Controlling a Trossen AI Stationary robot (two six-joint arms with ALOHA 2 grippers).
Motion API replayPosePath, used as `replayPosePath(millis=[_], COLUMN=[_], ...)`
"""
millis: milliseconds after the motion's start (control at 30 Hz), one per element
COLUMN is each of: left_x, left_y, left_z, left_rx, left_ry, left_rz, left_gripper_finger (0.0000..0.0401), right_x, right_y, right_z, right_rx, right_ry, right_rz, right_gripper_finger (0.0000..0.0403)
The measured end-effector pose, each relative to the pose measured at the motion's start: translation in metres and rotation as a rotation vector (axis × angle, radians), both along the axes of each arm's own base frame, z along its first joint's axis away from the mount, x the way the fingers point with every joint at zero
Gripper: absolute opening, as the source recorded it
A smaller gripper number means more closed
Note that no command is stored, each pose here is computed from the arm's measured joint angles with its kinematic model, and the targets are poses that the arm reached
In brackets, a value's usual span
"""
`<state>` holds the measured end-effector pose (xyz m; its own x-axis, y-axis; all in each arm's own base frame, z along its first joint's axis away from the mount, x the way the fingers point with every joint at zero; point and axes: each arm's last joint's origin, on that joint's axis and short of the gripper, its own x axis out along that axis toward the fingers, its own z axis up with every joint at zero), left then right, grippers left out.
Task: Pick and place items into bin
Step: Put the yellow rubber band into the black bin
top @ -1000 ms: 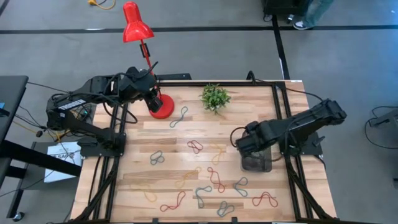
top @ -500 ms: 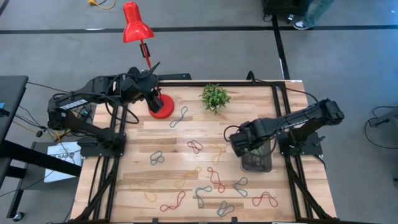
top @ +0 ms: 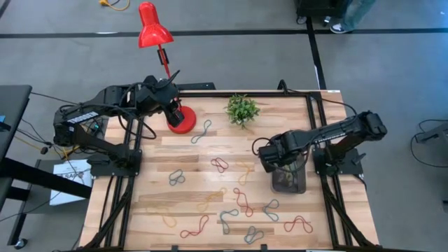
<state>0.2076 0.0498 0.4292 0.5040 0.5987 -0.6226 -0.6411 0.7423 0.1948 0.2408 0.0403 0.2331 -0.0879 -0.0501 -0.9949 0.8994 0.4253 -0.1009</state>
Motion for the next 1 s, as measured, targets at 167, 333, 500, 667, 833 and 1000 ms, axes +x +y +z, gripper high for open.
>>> replayPosePath(millis=[167,333,500,667,833,1000], left_x=[0.0,0.0,0.0,0.0,0.0,0.0], left_y=[0.0,0.0,0.0,0.0,0.0,0.0], left_z=[0.0,0.0,0.0,0.0,0.0,0.0], left_rx=[0.0,0.002,0.003,0.003,0.005,0.011], left_ry=[0.0,0.003,0.004,0.003,0.002,0.009], left_rz=[0.0,-0.004,-0.005,-0.005,-0.007,-0.015], left_gripper_finger=[0.0091,0.0091,0.0091,0.0091,0.0091,0.0091], right_x=[0.0,0.002,0.002,0.006,0.027,0.061], right_y=[-0.003,-0.002,0.003,0.003,-0.002,-0.008], right_z=[0.0,0.0,0.012,0.048,0.068,0.044], right_rx=[0.006,0.024,0.074,0.049,-0.112,-0.056], right_ry=[0.001,-0.011,-0.073,-0.299,-0.6,-0.611], right_rz=[-0.011,-0.013,0.025,0.065,0.184,0.291], right_gripper_finger=[0.0068,0.0097,0.0114,0.0118,0.0112,0.01])
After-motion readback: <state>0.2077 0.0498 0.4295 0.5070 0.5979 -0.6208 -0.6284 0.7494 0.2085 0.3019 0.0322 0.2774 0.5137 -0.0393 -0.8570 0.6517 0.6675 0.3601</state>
